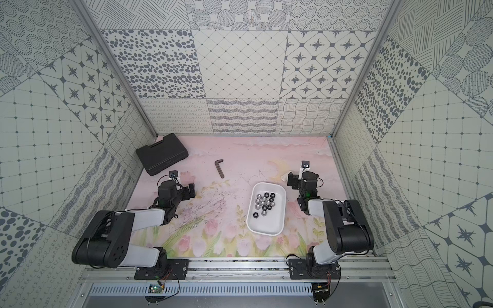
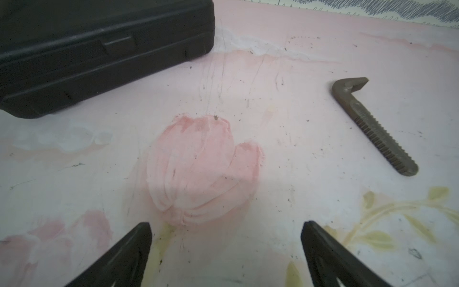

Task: Put the nuts on the desktop into the storage box
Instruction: Reset both arms

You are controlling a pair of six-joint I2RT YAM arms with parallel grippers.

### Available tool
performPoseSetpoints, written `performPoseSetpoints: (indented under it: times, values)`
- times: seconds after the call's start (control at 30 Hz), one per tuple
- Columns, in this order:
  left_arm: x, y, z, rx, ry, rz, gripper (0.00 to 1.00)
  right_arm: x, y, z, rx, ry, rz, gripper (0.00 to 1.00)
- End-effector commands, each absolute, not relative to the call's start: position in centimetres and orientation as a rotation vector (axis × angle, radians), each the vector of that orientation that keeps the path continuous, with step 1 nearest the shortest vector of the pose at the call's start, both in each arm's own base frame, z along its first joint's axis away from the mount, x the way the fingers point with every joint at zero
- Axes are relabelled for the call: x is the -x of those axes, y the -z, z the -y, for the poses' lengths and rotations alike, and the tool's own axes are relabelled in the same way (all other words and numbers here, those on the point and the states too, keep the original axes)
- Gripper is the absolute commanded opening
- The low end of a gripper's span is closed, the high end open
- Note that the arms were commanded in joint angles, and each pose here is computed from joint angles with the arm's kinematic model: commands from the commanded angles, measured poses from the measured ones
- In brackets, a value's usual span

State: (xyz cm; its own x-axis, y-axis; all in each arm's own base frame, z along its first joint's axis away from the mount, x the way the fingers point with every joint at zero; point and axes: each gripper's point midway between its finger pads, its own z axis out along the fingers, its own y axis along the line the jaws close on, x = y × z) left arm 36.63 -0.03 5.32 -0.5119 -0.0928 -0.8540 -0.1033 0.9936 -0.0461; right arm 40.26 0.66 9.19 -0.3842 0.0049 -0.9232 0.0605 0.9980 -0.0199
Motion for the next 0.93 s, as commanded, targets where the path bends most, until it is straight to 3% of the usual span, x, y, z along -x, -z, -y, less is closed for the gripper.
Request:
performPoseSetpoints:
  times: [0.0,0.9]
  values:
    - [-38.98,-8.06,0.43,0.082,0.021,-1.941,0.99,-40.6,-10.91,-0.96,-0.029,0.025,-1.847,0.97]
    - [-39.76,-7.9,0.81,0.059,0.018,-1.978,0.99,-40.55,-10.62,-0.98,-0.024,0.022,-1.872,0.97]
